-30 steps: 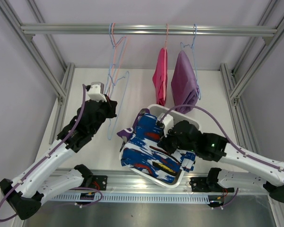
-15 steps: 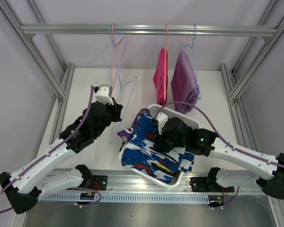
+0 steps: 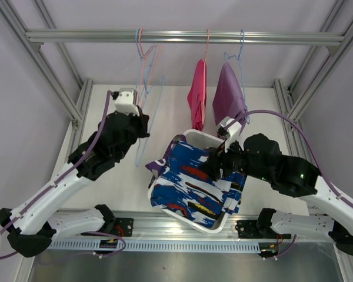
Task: Remove the trousers from the hanger
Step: Place the hanger at the clothesline.
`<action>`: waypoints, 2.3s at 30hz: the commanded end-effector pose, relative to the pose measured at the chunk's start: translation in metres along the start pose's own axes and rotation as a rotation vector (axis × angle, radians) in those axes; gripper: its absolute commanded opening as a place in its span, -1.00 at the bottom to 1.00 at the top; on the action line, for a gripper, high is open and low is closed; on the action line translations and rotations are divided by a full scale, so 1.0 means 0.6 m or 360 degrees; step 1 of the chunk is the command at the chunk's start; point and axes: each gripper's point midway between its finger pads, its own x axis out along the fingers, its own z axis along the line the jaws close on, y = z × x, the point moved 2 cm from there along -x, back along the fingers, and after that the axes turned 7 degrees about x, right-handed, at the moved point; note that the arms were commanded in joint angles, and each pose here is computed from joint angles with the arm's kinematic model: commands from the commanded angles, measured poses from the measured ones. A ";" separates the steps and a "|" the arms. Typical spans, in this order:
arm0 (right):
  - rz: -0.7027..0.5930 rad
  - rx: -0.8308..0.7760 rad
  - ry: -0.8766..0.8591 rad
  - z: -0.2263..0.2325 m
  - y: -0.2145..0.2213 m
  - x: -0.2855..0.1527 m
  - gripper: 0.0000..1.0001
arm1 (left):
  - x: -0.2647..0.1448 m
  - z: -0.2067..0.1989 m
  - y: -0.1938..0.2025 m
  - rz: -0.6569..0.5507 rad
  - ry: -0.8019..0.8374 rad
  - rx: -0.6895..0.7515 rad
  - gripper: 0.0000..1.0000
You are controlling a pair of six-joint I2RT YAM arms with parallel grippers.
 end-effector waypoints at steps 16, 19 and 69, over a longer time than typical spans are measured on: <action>0.0080 -0.0124 0.0083 -0.032 0.040 0.001 0.28 | 0.122 0.021 -0.193 -0.0193 -0.0223 0.0017 -0.99; 0.0093 -0.0150 0.0084 -0.034 0.044 0.006 0.28 | 0.139 0.030 -0.202 -0.0189 -0.0238 0.0029 -0.99; 0.0094 -0.0162 0.0089 -0.071 0.101 0.005 0.54 | 0.118 0.072 -0.146 -0.0022 -0.0258 -0.0134 -0.21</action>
